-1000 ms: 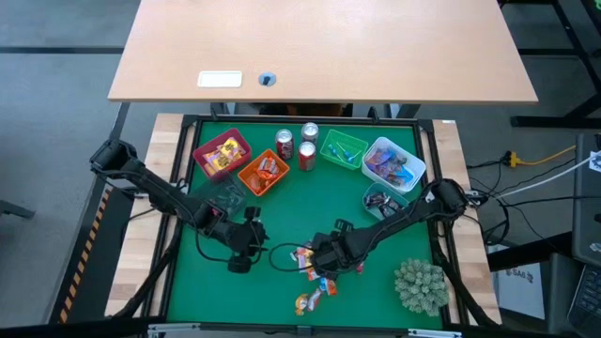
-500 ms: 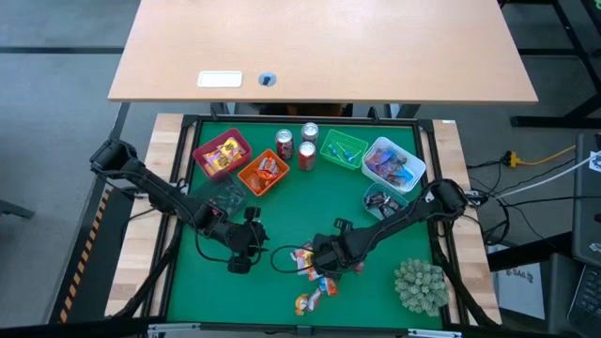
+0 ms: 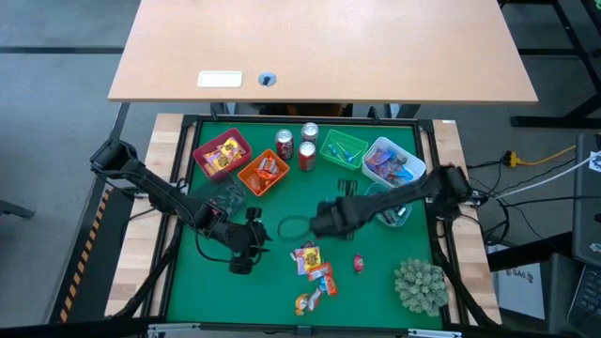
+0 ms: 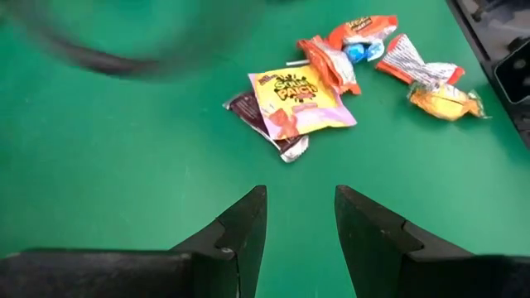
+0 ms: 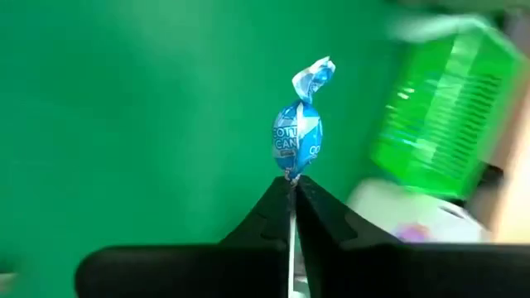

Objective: Sort candy
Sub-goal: Put the blue candy into the green bin, then put the yellow candy into the red bin

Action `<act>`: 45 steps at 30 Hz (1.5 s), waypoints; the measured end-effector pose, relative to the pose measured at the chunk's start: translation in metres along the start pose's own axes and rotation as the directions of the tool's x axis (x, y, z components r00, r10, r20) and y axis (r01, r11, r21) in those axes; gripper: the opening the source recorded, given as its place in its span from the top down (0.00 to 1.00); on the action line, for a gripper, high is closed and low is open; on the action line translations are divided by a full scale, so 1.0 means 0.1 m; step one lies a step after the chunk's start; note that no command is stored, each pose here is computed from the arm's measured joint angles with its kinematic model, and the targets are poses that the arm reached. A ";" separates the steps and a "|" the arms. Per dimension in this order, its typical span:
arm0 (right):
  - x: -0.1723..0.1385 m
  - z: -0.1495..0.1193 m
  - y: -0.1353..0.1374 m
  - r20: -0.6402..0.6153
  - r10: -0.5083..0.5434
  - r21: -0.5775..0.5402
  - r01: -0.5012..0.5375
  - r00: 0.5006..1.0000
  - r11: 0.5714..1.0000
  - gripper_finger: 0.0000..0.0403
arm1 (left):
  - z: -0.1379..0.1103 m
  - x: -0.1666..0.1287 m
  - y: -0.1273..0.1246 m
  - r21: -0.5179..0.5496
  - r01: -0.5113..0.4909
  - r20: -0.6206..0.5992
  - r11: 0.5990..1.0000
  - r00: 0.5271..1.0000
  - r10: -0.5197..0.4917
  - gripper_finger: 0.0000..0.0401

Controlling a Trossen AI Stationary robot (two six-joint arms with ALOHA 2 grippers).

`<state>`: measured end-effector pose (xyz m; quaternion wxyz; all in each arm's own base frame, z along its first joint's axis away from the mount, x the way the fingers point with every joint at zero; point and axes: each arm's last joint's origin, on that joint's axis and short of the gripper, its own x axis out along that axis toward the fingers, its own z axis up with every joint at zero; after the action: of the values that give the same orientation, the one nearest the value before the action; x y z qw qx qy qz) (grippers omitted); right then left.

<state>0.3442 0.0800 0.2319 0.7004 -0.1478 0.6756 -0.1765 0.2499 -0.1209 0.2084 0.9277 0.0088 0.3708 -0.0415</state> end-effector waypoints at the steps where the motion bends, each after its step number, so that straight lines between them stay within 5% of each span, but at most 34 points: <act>1: 0.00 -0.03 -0.12 -0.001 -0.014 0.005 0.014 1.000 1.000 0.97 | 0.00 0.00 0.00 -0.001 -0.004 0.004 1.000 1.000 0.004 0.67; 12: 0.40 -0.22 -1.32 -0.027 -0.021 0.132 0.024 0.999 0.991 0.98 | 0.10 -0.01 0.02 -0.038 -0.093 0.126 0.995 0.987 0.098 0.67; 21: 0.84 -0.30 -1.91 0.009 0.091 0.269 -0.090 0.996 0.959 0.95 | 0.15 -0.01 0.01 -0.057 -0.087 0.173 0.995 0.980 0.096 0.67; 27: 0.93 -0.38 -2.07 0.043 0.227 0.330 -0.228 0.973 0.916 0.95 | 0.16 -0.01 0.01 -0.060 -0.086 0.177 0.995 0.980 0.095 0.67; 35: 0.95 -0.40 -2.10 0.050 0.246 0.341 -0.248 0.968 0.907 0.93 | 0.24 -0.03 -0.02 -0.092 -0.052 0.264 0.994 0.961 0.075 0.67; 45: 0.95 -0.40 -2.11 0.049 0.239 0.341 -0.241 0.970 0.909 0.64 | 0.37 -0.06 -0.01 -0.130 0.012 0.374 0.991 0.927 0.037 0.66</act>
<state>0.2970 -0.1495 0.2389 0.7338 0.0606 0.6453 -0.2039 0.2710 -0.1232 0.2392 0.9803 -0.0573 0.1884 -0.0123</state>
